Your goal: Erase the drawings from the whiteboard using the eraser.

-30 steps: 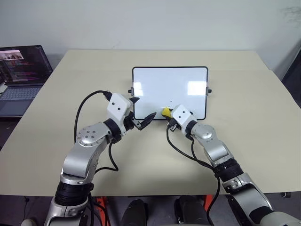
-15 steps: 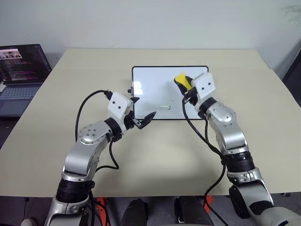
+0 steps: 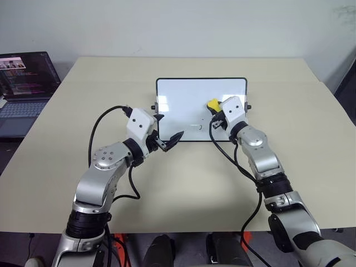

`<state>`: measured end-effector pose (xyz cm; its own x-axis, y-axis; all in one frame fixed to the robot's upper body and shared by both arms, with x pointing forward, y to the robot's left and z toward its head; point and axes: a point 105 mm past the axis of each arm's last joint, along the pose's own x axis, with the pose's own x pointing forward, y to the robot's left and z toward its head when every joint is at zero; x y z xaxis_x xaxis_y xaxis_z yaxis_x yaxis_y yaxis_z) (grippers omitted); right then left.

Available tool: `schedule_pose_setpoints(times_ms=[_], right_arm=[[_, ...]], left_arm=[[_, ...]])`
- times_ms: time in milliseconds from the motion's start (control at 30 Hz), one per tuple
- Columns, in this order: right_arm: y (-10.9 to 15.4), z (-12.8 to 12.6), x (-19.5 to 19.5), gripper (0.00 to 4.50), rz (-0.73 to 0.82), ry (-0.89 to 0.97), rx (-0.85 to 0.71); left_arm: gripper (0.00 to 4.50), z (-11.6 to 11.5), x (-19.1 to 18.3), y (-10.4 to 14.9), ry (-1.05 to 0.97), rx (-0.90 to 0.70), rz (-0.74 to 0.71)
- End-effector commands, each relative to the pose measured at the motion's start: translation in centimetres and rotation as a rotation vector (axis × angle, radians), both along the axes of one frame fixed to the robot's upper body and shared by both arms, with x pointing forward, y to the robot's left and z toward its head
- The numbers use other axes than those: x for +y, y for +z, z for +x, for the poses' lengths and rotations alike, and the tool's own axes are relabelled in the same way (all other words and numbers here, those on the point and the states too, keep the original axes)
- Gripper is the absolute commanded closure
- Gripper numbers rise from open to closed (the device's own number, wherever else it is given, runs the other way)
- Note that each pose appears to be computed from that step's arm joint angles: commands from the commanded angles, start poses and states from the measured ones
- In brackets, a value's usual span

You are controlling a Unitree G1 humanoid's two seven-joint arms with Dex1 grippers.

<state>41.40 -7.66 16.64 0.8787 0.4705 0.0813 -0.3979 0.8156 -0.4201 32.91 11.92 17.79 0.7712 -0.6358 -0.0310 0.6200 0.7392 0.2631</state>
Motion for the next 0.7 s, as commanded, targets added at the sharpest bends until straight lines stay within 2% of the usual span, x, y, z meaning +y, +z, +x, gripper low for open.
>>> schedule_pose_setpoints(times_ms=[33, 267, 700], right_arm=[[0.0, -0.6, 0.5, 3.4, -0.048, 0.041, -0.048], [-2.3, -1.7, 0.6, 3.4, -0.08, 0.069, -0.001], [-2.9, -1.7, 0.7, 3.4, -0.086, 0.062, 0.015]], left_arm=[[0.0, -0.4, 0.1, 1.7, 0.005, -0.056, -0.005], [0.0, -0.6, 0.3, 1.7, 0.014, -0.054, -0.006], [0.0, -0.5, 0.4, 1.5, 0.02, -0.048, -0.006]])
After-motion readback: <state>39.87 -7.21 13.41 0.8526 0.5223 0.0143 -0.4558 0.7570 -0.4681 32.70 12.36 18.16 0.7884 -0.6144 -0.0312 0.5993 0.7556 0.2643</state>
